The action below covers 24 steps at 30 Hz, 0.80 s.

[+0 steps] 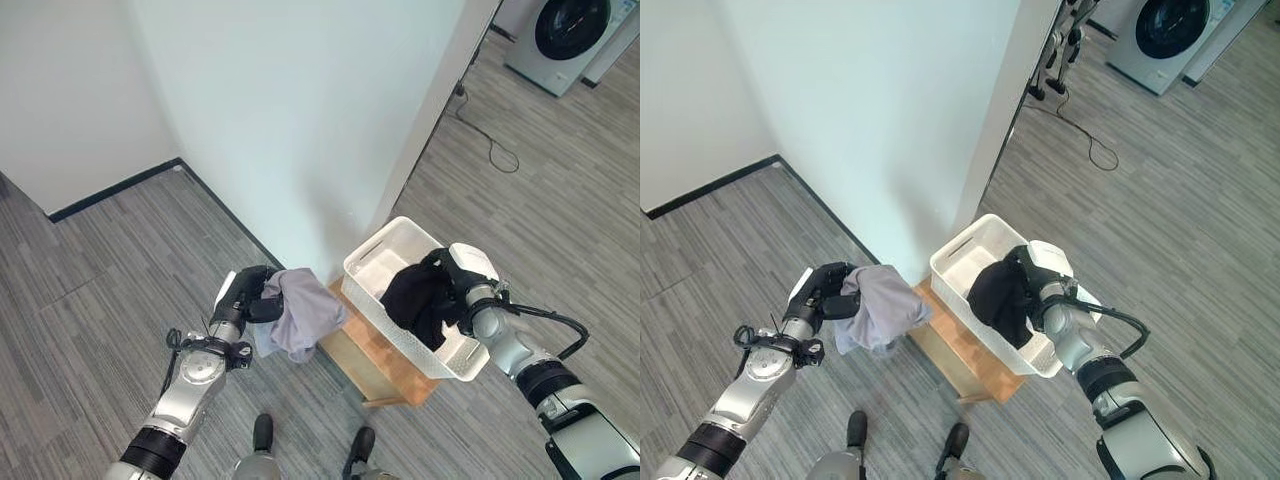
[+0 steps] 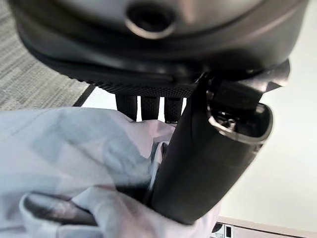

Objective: Pick up bed clothes into laundry basket.

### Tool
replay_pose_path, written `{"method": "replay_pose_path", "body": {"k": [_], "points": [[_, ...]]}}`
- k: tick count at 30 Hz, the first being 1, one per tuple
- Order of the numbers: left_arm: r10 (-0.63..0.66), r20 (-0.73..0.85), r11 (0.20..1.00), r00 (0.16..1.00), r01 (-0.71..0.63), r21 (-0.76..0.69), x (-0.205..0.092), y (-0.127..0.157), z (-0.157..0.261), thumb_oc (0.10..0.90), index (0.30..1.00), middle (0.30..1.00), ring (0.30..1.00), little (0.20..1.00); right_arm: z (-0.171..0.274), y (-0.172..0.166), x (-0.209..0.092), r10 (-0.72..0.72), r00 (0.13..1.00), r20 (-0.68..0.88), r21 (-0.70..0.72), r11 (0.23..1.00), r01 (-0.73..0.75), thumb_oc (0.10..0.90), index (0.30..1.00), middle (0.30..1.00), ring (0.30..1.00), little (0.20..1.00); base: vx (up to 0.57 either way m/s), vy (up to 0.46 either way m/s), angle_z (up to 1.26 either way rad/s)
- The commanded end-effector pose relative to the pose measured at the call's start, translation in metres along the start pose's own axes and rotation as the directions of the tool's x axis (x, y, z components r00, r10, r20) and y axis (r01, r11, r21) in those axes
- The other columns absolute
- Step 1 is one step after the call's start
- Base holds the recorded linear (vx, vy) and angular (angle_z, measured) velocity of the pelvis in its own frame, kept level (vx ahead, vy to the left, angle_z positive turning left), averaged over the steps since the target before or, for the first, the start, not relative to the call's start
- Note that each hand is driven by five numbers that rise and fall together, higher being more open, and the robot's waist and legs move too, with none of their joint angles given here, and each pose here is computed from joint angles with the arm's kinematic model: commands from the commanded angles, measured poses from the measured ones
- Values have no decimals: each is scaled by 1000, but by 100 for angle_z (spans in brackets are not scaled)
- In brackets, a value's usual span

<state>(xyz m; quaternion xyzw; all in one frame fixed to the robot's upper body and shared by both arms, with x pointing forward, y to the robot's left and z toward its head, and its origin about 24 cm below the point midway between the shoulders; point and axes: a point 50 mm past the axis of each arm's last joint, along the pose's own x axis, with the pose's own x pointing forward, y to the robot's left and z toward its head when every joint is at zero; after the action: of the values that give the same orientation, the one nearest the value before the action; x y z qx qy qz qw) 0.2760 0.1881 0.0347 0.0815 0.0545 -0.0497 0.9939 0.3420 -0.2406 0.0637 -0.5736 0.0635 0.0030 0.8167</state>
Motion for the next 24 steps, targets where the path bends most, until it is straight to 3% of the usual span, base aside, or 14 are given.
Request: {"method": "replay_pose_path", "body": {"k": [1,4,8,10,11,13,15,16,17,18,19,24], "points": [[-78,437,996,896,93,-13,18,-24,94,400,300,300,300,300,16,-99,12,-326,939,106,-65,941,334,800,900,900,900,900,53,-23,-5],[-71,441,996,895,85,-13,19,-23,95,400,300,300,300,300,13,-99,10,-327,939,106,-65,940,335,800,900,900,900,900,67,-9,-3],[-27,501,999,865,35,-7,27,-18,117,400,300,300,300,300,14,-124,-9,-407,895,180,-36,907,420,800,900,900,900,900,59,-2,-5],[-13,536,1000,844,22,-11,29,-19,130,400,300,300,300,300,19,-129,-21,-441,868,228,17,893,450,800,900,900,900,900,39,25,-27],[10,580,1000,814,5,-24,32,-21,146,400,300,300,300,300,22,-128,-35,-504,826,251,120,863,490,800,900,900,900,900,48,24,-36],[9,601,1000,800,10,-28,33,-25,154,400,300,300,300,300,17,-125,-46,-524,816,245,145,852,504,800,900,900,900,900,33,16,-19],[-17,658,1000,753,30,-9,36,-34,178,400,300,300,300,300,0,-92,-64,-465,859,213,145,885,443,800,900,900,900,900,37,12,-14],[-17,658,999,753,31,-9,36,-34,178,400,300,300,300,300,0,-92,-64,-465,860,212,145,885,443,800,900,900,900,900,37,21,-48],[-45,669,999,741,37,27,38,-39,186,400,300,300,300,300,-23,-62,-71,-369,921,128,120,927,355,800,900,900,900,900,25,14,-45],[-46,669,999,741,37,27,38,-39,186,400,300,300,300,300,-23,-62,-71,-369,921,128,120,927,355,800,900,900,900,900,52,32,-57],[-65,663,998,746,55,36,41,-42,188,400,300,300,300,300,-46,-35,-81,-270,962,34,107,958,265,800,900,900,900,900,46,30,-42],[-68,635,997,769,30,71,54,-39,193,400,300,300,300,300,-96,4,-105,-90,980,-179,95,990,108,800,900,900,900,900,34,16,-37]]}}
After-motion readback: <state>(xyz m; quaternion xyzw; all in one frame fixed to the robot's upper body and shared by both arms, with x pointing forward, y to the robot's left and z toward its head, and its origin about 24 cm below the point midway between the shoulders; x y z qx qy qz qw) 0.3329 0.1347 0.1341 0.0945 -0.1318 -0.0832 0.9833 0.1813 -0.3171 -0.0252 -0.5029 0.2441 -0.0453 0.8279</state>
